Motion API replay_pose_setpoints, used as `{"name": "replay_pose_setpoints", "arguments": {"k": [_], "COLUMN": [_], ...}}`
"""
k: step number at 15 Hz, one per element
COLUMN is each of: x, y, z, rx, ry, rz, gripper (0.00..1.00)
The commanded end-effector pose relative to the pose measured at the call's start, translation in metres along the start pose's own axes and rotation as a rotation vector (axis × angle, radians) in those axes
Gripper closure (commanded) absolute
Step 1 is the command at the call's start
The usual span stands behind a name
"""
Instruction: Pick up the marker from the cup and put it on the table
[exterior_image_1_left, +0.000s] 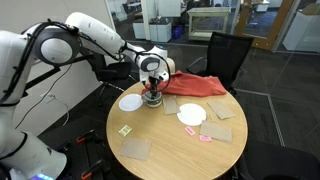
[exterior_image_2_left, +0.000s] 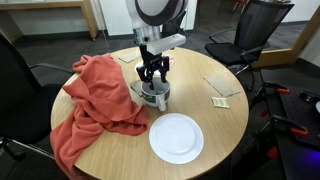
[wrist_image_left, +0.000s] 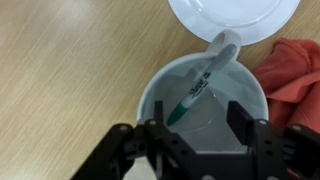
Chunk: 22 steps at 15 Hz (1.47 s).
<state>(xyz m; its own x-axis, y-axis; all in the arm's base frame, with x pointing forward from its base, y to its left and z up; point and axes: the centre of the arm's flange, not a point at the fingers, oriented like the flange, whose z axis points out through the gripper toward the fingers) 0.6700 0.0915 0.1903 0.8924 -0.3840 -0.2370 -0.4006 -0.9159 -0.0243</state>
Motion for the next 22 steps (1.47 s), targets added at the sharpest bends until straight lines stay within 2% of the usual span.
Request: {"name": "replay_pose_setpoints", "arguments": {"k": [1, 11, 12, 13, 15, 18, 20, 22], "x": [0.011, 0.003, 0.002, 0.003, 0.004, 0.004, 0.004, 0.002], "y": [-0.017, -0.029, -0.029, -0.028, -0.029, -0.028, -0.027, -0.024], "z": [0.001, 0.009, 0.009, 0.01, 0.01, 0.01, 0.007, 0.0], "rx": [-0.01, -0.063, -0.065, -0.065, -0.066, -0.068, -0.069, -0.066], "ry": [0.0, -0.124, -0.134, -0.142, -0.158, -0.168, -0.166, -0.158], "rz": [0.019, -0.004, -0.006, -0.006, -0.008, -0.006, -0.003, -0.001], "gripper": [0.33, 0.37, 0.45, 0.62, 0.73, 0.97, 1.0, 0.97]}}
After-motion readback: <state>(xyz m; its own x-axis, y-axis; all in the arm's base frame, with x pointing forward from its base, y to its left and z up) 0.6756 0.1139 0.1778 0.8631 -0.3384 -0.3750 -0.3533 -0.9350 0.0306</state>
